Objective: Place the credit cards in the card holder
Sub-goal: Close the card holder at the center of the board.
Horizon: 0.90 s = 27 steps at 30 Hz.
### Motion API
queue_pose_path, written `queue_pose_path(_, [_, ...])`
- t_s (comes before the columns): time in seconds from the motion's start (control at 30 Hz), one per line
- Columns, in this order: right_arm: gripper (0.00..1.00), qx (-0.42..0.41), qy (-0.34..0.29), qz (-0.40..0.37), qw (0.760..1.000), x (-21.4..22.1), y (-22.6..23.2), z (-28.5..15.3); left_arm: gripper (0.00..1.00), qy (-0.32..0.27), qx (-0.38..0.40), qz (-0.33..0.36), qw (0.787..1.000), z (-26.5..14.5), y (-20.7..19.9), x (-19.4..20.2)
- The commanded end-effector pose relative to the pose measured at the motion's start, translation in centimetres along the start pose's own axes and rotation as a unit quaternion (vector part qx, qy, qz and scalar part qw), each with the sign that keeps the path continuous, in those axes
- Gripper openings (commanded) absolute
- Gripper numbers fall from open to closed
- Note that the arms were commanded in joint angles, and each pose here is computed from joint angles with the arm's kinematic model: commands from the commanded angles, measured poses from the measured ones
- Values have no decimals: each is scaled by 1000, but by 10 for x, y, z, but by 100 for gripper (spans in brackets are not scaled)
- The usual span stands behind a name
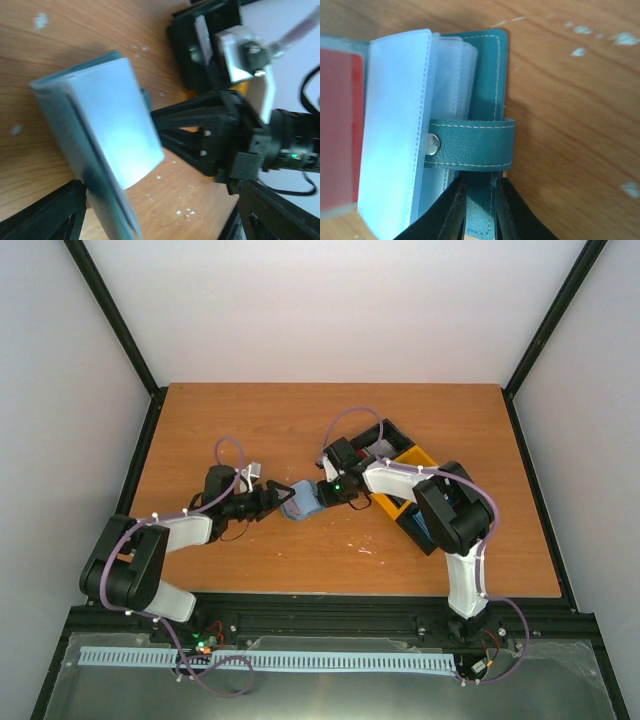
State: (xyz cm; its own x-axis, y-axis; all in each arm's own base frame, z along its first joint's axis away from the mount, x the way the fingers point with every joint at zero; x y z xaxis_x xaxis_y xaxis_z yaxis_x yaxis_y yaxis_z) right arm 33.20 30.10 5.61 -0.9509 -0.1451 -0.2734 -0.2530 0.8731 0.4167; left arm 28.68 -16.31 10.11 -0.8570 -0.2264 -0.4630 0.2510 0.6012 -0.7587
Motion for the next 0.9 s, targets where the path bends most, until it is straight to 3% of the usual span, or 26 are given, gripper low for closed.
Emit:
queue_pose_path(0.0, [17,-47,75,27,996,38,9,13,84,1,87,41,995,1,-34,-16])
queue_pose_path(0.2, [17,-72,67,39,994,35,15,13,82,34,133,35,990,14,-36,-14])
queue_pose_path(0.4, [18,1,22,13,1000,26,-1,17,74,55,119,9,991,26,-15,-3])
queue_pose_path(0.67, [18,83,-32,-52,995,26,-9,22,59,57,55,-2,997,30,0,-5])
queue_pose_path(0.87, [18,86,-66,-98,989,15,-6,23,58,55,-12,-16,998,26,2,-15])
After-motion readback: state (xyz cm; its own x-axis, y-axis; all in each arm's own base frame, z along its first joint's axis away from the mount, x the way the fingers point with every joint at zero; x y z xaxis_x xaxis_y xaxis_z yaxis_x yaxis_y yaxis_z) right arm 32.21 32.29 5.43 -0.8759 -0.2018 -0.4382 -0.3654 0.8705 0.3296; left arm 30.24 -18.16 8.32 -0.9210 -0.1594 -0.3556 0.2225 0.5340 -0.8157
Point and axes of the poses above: each gripper's point midway between its finger pads, its own z axis out along the fingers, its own y axis along the line the jaws close on, x = y × z, the point moved 4 cm from there along -z, back along the fingers, and after that the axes turned 13 degrees about z, right-handed, at the moved point
